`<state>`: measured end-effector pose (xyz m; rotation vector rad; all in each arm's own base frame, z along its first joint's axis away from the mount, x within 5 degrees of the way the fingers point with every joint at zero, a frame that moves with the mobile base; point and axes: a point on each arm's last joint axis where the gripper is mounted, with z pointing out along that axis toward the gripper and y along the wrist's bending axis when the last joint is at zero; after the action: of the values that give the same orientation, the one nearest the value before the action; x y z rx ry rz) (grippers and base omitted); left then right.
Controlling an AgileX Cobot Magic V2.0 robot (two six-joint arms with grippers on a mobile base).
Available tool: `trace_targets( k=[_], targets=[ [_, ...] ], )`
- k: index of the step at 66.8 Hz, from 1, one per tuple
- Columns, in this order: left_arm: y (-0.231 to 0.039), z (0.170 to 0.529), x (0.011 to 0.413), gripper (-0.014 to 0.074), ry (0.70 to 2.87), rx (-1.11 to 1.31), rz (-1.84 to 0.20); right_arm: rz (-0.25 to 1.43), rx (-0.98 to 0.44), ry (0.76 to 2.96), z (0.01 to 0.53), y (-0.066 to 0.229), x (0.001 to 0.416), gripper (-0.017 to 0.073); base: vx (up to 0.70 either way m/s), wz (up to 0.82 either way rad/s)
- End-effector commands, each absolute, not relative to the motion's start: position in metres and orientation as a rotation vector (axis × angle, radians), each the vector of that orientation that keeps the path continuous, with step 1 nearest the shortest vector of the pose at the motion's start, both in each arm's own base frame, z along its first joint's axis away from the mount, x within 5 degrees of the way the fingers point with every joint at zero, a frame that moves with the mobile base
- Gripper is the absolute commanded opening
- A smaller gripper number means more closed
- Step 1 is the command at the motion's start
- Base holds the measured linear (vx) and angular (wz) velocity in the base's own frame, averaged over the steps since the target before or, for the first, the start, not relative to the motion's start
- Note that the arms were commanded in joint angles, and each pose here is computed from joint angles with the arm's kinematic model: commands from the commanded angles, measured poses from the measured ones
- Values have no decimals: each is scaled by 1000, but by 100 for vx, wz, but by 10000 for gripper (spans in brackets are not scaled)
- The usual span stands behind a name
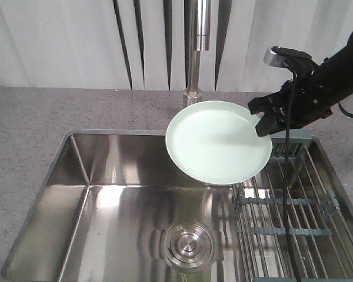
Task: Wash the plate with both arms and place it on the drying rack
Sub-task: 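Hold and tilt the plate under the faucet with the right gripper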
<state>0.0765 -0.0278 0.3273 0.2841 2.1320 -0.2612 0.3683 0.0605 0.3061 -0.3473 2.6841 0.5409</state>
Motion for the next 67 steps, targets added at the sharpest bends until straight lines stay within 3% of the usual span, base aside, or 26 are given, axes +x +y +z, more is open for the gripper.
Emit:
trace_targets(
  k=[1, 39, 67],
  targets=[
    [-29, 340, 79, 590, 2046, 262, -282, 522, -331, 2576, 334, 55, 353, -1, 0, 0],
    [-29, 340, 79, 590, 2046, 262, -282, 527, -320, 2583, 317, 53, 279, -1, 0, 0],
    [-29, 340, 79, 590, 2046, 262, -282, 606, -454, 2520, 312, 107, 272, -1, 0, 0]
  ],
)
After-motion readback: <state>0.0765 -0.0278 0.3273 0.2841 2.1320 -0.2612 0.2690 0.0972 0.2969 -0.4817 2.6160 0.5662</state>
